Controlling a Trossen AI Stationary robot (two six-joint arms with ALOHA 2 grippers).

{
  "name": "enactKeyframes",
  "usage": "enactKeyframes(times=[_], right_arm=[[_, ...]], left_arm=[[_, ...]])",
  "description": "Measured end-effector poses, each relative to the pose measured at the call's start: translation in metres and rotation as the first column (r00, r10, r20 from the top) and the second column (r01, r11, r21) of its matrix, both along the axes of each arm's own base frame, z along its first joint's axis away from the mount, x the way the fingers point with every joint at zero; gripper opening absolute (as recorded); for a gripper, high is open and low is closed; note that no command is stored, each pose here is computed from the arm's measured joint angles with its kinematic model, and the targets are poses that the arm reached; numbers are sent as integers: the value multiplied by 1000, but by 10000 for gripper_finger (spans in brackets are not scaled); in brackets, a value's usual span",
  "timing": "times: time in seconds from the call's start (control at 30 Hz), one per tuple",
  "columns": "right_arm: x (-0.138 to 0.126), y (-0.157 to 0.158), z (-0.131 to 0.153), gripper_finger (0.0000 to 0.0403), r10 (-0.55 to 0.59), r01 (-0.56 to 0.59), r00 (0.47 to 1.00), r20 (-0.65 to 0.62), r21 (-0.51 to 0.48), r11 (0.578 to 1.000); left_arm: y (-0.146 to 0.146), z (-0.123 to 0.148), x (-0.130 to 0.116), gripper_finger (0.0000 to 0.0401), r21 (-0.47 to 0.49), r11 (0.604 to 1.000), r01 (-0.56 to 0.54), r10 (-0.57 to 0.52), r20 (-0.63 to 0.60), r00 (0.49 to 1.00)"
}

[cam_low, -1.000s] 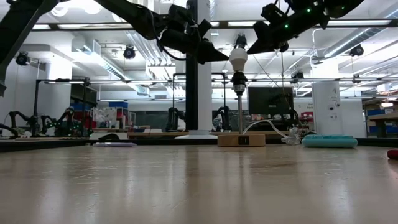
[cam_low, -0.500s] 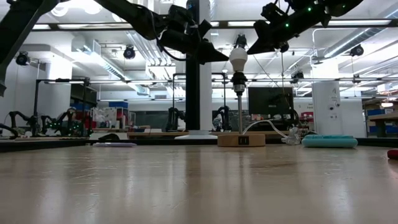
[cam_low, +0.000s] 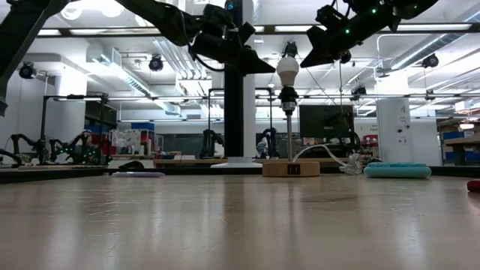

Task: Screw lightbulb
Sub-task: Insert the lightbulb into the lamp

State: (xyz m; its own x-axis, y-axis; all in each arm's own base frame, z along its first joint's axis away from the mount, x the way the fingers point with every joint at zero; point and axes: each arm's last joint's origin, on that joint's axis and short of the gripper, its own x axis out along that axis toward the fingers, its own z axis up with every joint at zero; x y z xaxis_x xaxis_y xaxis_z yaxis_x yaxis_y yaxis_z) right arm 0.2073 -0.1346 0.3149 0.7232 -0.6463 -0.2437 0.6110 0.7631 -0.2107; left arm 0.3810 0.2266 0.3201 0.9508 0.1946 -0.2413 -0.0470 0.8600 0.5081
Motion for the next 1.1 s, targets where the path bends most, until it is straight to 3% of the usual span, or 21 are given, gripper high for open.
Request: enactKeyframes(times=[1.1], right_arm=[[-1,-1,0,0,-28,26,999,-33,-42,999]], left_arm=[[-4,8,-4,0,2,998,57,-57,16,998]])
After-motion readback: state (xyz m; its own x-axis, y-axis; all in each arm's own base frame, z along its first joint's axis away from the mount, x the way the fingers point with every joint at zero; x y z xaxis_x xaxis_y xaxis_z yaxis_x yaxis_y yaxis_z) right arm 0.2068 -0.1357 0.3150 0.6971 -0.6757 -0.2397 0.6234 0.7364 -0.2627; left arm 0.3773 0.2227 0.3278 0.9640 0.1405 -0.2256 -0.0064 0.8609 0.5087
